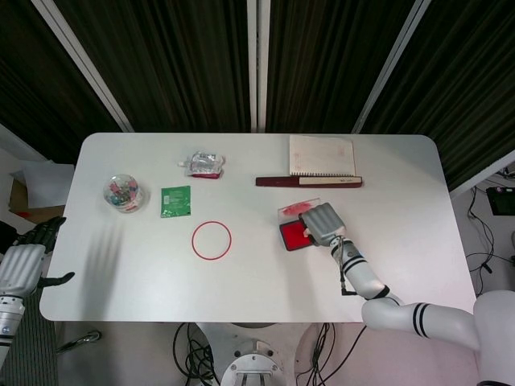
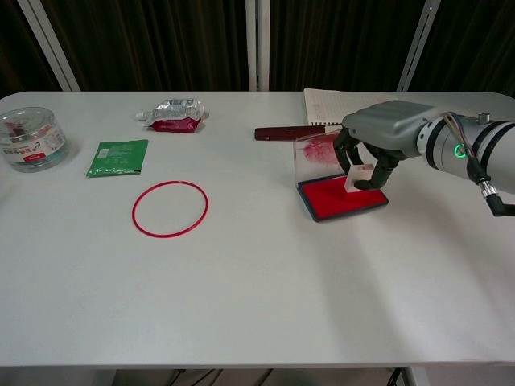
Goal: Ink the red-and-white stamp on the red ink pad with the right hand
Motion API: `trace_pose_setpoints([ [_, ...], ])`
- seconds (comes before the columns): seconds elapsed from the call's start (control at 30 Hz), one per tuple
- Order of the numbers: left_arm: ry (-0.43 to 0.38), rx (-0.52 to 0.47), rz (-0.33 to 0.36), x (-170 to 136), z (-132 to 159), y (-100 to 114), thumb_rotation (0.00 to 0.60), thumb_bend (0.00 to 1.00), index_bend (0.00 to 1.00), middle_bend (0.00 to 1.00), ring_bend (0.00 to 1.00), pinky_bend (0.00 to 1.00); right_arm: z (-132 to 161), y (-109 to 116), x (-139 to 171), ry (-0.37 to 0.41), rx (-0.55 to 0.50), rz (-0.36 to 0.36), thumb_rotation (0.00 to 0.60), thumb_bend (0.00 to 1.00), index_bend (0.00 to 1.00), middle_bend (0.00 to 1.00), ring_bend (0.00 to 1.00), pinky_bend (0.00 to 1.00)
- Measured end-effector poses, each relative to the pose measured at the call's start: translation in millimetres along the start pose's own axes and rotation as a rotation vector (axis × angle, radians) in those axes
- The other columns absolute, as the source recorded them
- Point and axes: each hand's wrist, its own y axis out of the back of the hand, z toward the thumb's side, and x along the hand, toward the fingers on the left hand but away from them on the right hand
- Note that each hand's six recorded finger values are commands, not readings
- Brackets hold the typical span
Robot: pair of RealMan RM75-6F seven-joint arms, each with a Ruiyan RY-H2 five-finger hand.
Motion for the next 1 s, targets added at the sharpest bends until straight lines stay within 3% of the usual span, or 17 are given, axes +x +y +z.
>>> trace_pose_setpoints([
  [0.33, 0.004, -0.003, 0.002, -1, -3, 0, 0.6, 0.07, 0.04, 0.07, 0.08, 0.18, 2, -2, -3, -0.003, 0.012, 0.002, 0.6, 0.28, 0.66, 0.62, 0.72, 0.92],
  [0.57, -0.003, -0.005, 0.007, -2, -1, 1, 0.6, 0.07, 0.04, 0.07, 0.08, 0.18, 3, 8, 4, 0.007, -0.009, -0.024, 0.6, 0.28, 0.66, 0.62, 0.72, 0.92],
  [0.83, -0.019, -0.01, 0.006, -3, 7, 0, 0.6, 0.07, 0.04, 0.07, 0.08, 0.18, -11, 33, 37, 0.021, -0.012, -0.072, 0.6, 0.28, 0.66, 0.62, 0.72, 0.92],
  [1.0, -0.028, -0.006, -0.003, -3, 12, -4, 0.6, 0.07, 0.04, 0.07, 0.08, 0.18, -34, 20, 64, -0.003, 0.019, -0.029, 0.6, 0.28, 0.66, 0.62, 0.72, 0.92],
])
